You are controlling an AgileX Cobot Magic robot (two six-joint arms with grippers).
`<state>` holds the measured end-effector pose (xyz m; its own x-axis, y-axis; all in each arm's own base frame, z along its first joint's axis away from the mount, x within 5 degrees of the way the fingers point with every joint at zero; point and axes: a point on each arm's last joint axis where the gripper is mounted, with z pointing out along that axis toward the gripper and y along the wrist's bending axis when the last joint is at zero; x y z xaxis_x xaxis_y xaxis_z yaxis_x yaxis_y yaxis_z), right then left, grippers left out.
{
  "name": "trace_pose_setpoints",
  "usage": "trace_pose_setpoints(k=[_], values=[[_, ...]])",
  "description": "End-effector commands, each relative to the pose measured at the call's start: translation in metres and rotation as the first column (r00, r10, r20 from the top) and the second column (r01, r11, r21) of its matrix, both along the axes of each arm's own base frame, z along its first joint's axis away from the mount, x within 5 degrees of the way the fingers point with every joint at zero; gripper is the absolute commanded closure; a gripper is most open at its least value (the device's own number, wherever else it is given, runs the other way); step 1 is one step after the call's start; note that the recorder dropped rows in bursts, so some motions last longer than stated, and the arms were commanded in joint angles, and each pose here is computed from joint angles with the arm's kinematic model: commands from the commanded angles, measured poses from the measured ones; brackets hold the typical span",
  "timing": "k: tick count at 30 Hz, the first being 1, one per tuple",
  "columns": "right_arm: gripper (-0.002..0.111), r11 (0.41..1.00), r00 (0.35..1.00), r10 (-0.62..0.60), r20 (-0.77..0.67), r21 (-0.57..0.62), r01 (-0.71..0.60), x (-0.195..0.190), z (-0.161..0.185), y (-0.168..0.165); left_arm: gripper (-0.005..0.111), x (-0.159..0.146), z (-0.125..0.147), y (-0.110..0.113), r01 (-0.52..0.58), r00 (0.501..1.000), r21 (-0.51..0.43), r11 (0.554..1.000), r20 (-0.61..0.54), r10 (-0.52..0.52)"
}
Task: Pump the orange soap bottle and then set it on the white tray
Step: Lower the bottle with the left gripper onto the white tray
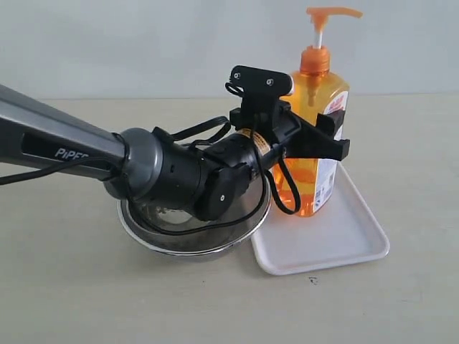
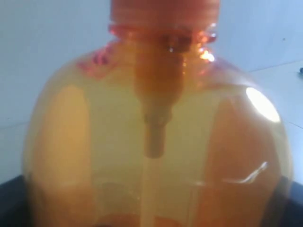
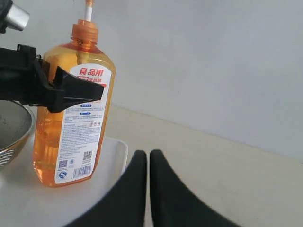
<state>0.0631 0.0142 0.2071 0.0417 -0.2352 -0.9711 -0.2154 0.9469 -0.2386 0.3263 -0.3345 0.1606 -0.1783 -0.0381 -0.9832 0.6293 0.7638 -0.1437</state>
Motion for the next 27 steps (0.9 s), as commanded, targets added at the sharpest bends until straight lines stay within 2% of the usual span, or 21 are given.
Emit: trace_pose_setpoints(k=[1, 7, 10, 20, 27], values=[[0.108, 1.0, 1.0, -0.002, 0.007, -0.001, 0.002, 0.0, 0.001, 0.0, 0.081, 0.001, 0.008, -0.005, 0.01, 0.998, -0.049, 0.999, 0.064, -0.007], [0.108, 1.0, 1.0, -0.002, 0.007, -0.001, 0.002, 0.0, 0.001, 0.0, 0.045, 0.001, 0.005, -0.005, 0.009, 0.997, -0.056, 0.998, 0.074, -0.004], [0.108, 1.0, 1.0, -0.002, 0.007, -0.001, 0.002, 0.0, 0.001, 0.0, 0.036, 0.001, 0.007, -0.005, 0.007, 0.996, -0.069, 0.998, 0.089, -0.001], [0.108, 1.0, 1.0, -0.002, 0.007, 0.001, 0.002, 0.0, 0.001, 0.0, 0.032, 0.0, 0.008, -0.005, 0.011, 0.998, -0.049, 0.999, 0.063, -0.008], [0.108, 1.0, 1.0, -0.002, 0.007, 0.001, 0.002, 0.0, 0.001, 0.0, 0.032, -0.004, 0.028, -0.002, 0.027, 1.0, -0.001, 1.0, -0.007, -0.027]])
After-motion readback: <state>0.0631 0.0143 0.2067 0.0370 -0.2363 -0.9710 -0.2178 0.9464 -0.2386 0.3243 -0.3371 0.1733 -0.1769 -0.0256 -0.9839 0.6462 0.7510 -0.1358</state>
